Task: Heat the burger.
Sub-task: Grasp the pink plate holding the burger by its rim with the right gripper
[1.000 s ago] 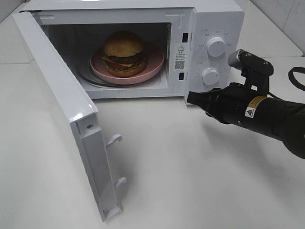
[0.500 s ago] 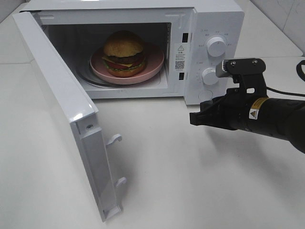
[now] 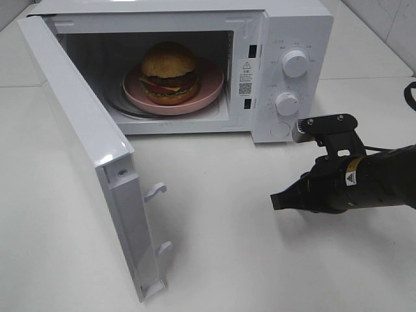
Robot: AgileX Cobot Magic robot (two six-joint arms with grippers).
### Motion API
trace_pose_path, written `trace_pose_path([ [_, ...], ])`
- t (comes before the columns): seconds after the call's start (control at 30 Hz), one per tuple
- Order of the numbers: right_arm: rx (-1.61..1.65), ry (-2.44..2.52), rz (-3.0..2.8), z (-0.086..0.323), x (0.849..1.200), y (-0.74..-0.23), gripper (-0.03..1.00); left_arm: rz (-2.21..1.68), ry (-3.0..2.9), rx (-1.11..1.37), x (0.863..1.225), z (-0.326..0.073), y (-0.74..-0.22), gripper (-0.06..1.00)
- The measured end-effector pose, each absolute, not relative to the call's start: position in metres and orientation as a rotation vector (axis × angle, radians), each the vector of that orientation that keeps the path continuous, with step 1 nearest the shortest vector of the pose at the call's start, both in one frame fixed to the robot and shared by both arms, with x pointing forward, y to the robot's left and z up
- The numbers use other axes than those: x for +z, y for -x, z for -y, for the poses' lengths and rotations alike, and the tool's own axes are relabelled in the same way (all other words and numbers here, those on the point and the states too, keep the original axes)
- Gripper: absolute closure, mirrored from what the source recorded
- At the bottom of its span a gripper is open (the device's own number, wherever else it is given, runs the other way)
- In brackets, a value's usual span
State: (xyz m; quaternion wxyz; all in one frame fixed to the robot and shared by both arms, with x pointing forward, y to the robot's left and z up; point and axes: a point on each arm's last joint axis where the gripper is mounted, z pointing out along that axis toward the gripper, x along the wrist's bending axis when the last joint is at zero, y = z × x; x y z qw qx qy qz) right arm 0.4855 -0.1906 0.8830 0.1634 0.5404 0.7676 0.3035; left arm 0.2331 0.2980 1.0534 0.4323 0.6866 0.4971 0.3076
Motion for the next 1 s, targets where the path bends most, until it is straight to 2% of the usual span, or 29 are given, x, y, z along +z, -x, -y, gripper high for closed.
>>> trace_pose_path([
  [0.3, 0.689, -1.585, -2.251, 0.192, 0.901, -0.493, 0.94, -1.239, -1.711, 0.767, 1.053, -0.298, -0.233, 0.94],
  [0.57, 0.243, -1.605, -2.494, 0.191, 0.933, -0.504, 0.93, -1.239, -1.711, 0.767, 1.053, -0.298, -0.233, 0.94],
  [0.77, 0.219, -1.608, -2.616, 0.183, 0.947, -0.505, 0.92, -1.239, -1.711, 0.767, 1.053, -0.298, -0.233, 0.94],
  [0.83, 0.328, -1.593, -2.730, 0.170, 0.961, -0.508, 0.92, -1.239, -1.711, 0.767, 1.053, -0.298, -0.233, 0.94],
  [0.93, 0.365, -1.582, -2.748, 0.168, 0.964, -0.508, 0.92, -1.239, -1.711, 0.767, 1.053, -0.298, -0.233, 0.94],
  [1.0, 0.517, -1.531, -2.793, 0.157, 0.973, -0.513, 0.91, -1.239, -1.711, 0.767, 1.053, -0.298, -0.233, 0.94],
])
